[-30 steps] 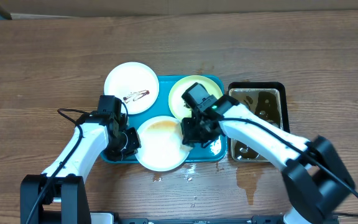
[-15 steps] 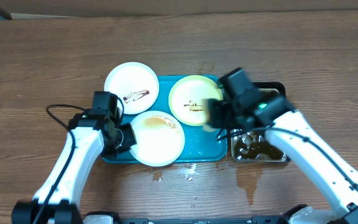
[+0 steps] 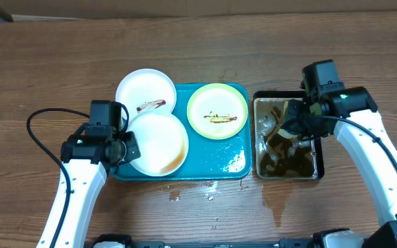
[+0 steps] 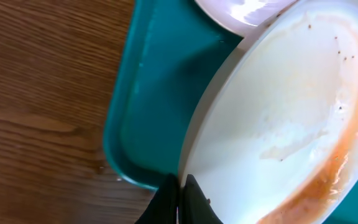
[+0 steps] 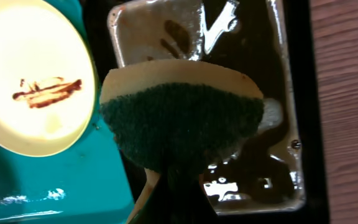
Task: Clean dirty plates on tray and stack at the side
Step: 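Return the sponge to the pan with the right gripper, then lift the white plate with the left gripper and move it left off the tray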
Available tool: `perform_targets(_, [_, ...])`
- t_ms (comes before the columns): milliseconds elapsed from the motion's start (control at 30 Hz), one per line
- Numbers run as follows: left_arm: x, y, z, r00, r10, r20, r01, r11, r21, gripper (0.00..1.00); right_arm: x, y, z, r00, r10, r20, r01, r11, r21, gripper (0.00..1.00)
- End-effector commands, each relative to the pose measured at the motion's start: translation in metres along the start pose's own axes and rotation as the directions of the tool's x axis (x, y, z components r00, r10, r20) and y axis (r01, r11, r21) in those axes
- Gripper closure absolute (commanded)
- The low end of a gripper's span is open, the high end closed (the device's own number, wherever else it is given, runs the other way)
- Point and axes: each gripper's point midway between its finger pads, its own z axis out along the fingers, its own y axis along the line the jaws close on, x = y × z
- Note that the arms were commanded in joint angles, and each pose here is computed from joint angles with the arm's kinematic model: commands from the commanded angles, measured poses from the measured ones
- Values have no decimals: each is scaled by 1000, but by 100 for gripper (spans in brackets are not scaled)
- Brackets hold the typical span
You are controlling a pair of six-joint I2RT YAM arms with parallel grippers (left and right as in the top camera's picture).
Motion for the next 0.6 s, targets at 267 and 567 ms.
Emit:
perform_targets(267, [-36, -13, -37, 944, 261, 203, -221, 954, -202, 96, -4, -12, -3, 999, -41, 27, 39, 998, 48, 96])
perform_targets(567, [-41, -28, -64, 833, 469, 294, -312, 837, -450, 96, -7, -18, -3, 998, -41, 40, 38, 996, 85, 96])
